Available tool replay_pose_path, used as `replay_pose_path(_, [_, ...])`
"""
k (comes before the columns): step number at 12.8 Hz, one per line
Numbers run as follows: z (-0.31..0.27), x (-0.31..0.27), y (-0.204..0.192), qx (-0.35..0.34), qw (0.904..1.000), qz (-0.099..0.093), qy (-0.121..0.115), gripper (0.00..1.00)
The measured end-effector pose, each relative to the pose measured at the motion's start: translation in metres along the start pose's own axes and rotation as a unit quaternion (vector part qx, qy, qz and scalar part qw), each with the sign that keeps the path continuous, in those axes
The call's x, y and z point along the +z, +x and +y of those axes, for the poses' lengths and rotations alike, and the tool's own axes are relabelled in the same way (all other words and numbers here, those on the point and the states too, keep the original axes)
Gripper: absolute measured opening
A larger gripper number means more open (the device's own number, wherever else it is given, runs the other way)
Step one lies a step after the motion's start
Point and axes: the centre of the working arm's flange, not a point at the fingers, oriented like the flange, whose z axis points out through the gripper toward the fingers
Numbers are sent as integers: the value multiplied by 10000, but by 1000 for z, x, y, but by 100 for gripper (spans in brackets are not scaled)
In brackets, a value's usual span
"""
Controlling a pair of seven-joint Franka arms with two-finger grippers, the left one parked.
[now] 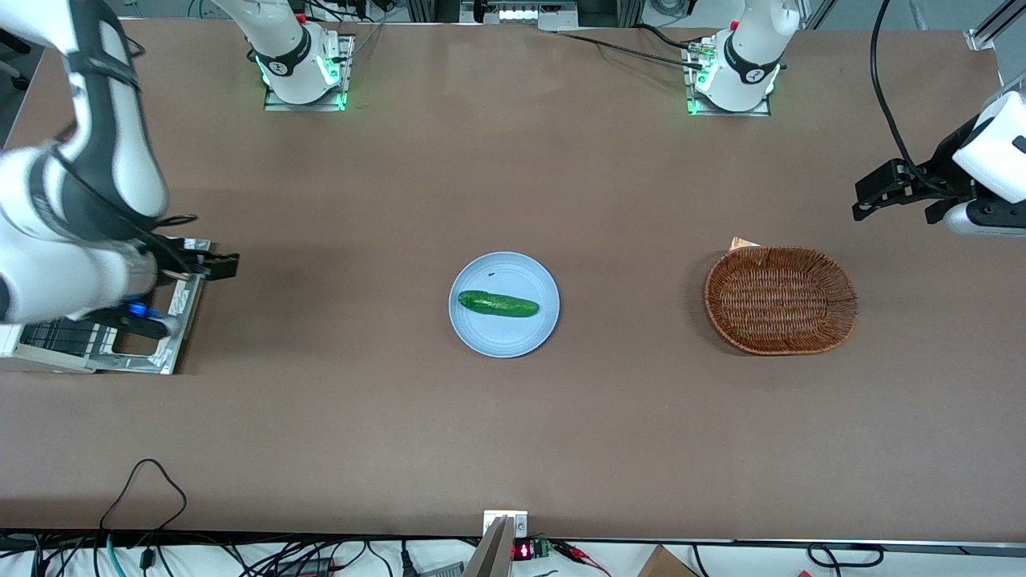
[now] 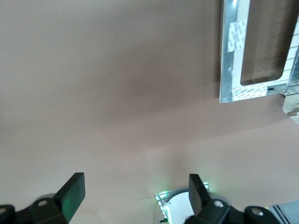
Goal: Open oven door with right arm only
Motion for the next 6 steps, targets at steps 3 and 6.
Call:
replay_pose_path(3, [8,-36,-21,-297,9986,418,135,99])
replay_pose_path(6, [6,-53,-31,-384,9943,962,268,99])
